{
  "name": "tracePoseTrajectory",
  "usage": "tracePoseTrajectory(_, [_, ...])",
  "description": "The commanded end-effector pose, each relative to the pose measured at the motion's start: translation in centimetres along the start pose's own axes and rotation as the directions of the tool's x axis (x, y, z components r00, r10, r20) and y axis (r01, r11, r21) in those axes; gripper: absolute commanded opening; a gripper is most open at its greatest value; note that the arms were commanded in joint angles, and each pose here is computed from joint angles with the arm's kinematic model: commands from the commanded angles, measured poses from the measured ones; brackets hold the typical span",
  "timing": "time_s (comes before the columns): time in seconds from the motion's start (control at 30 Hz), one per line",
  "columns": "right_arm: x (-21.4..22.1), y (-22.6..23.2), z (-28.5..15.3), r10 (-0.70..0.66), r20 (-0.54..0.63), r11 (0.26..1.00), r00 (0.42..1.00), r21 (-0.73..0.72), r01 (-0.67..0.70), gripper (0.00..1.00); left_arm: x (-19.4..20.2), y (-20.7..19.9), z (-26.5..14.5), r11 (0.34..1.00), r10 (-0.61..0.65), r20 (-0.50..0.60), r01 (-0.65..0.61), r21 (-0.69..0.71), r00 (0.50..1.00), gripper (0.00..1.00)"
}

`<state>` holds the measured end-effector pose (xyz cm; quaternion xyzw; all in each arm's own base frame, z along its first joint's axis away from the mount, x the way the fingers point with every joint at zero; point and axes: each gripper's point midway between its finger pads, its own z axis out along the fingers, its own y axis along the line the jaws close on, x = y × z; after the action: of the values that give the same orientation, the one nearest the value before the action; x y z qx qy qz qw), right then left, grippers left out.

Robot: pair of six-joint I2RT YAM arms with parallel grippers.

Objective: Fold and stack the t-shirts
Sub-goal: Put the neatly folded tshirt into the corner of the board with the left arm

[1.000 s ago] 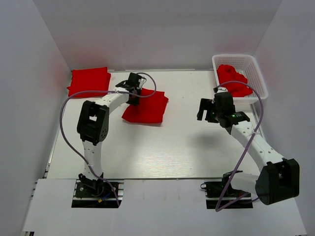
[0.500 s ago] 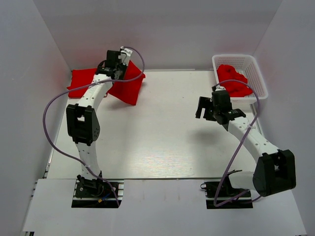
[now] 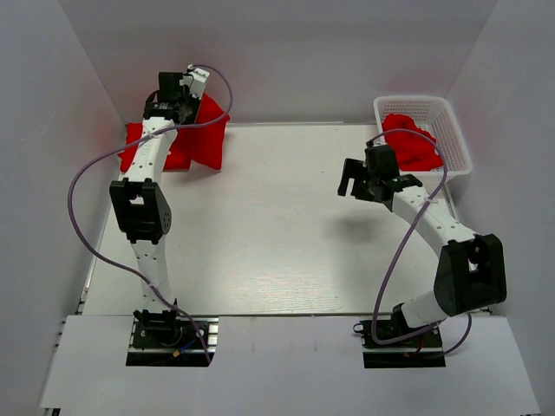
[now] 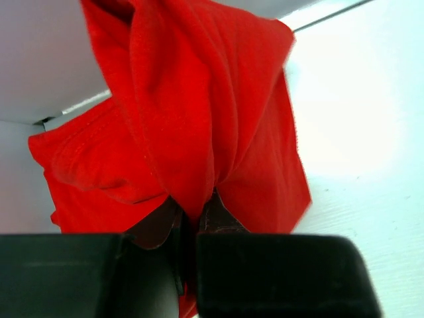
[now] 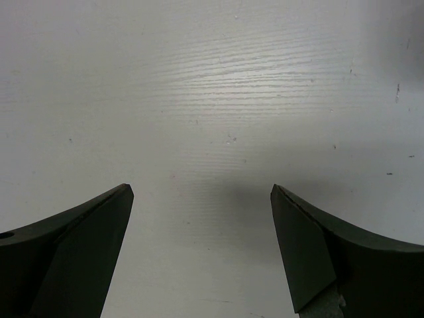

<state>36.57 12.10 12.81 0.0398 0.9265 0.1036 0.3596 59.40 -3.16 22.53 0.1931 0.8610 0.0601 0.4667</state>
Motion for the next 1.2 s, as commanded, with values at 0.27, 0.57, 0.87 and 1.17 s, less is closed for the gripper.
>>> tracePoseTrajectory(0.27, [-2.7, 2.2, 0.5, 0.033, 0.019, 0.997, 0.999, -0.072, -0.032, 0.90, -2.2, 5.9, -2.2, 1.000, -0.011, 0.133, 0.008, 0.028, 0.991, 0.00])
tracePoseTrajectory(0.57, [-2.6, 2.8, 2.0, 0.033, -0.026, 0.996, 0.999, -0.079, -0.035, 0.90, -2.1, 7.6, -2.0, 0.995, -0.030, 0.192, 0.011, 0.101, 0.981, 0.00])
tracePoseTrajectory(0.87, [-3.3, 3.2, 2.1, 0.032, -0.027, 0.996, 0.999, -0.081, -0.034, 0.90, 1.2, 10.5, -0.5, 0.992, -0.055, 0.174, 0.034, 0.122, 0.983, 0.00])
tracePoseTrajectory(1.17, [-3.8, 4.4, 2.6, 0.050, -0.045, 0.991, 0.998, -0.124, -0.055, 0.90, 4.3, 15.2, 0.9, 0.993, -0.115, 0.162, 0.108, 0.054, 0.980, 0.00])
